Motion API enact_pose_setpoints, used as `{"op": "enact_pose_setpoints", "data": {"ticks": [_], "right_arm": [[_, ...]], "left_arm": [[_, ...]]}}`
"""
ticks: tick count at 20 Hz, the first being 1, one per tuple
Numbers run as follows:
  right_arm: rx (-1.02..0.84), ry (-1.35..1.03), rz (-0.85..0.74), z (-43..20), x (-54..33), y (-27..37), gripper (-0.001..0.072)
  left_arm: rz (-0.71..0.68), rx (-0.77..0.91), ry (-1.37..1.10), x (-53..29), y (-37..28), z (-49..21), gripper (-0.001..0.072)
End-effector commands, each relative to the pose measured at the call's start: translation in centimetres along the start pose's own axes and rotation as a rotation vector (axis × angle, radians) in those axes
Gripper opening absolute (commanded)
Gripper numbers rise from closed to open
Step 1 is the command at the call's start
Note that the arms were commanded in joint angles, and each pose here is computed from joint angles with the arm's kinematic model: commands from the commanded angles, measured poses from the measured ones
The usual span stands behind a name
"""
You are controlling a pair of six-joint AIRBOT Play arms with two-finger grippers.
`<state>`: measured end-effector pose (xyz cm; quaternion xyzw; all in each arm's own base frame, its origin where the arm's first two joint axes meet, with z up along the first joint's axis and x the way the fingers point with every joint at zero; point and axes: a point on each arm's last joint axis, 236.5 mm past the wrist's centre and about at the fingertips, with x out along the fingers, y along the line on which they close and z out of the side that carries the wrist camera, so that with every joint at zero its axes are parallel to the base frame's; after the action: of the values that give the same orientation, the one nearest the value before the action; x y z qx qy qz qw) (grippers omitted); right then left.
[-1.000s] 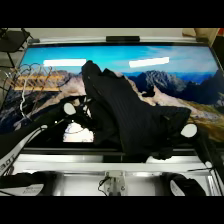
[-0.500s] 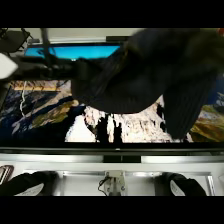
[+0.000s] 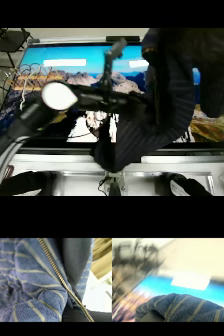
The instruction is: Fold the shirts.
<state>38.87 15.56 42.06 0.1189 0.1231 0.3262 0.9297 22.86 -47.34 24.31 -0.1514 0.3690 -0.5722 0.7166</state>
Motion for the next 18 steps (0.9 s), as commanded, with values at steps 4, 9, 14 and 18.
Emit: {"op": "enact_pose_setpoints", "data": {"ticks": [4, 9, 14, 18], "right_arm": [[0.131, 0.365, 0.197, -10.7, 7.6, 1.0, 0.0094], [0.067, 0.567, 0.074, -16.1, 7.7, -1.5, 0.0094], [0.070, 0.808, 0.236, -25.3, 11.1, 5.2, 0.0259], [-0.018, 0.990, 0.265, -31.7, 11.6, 9.0, 0.0576]], "left_arm": [[0.038, -0.140, 0.192, 0.7, 6.9, -3.8, 0.0614], [0.445, -0.107, 0.271, -16.9, 15.9, -3.5, 0.0487], [0.633, -0.187, 0.125, -25.1, 20.0, -1.4, 0.0626], [0.663, -0.243, 0.101, -25.4, 23.3, -1.6, 0.0626]]}}
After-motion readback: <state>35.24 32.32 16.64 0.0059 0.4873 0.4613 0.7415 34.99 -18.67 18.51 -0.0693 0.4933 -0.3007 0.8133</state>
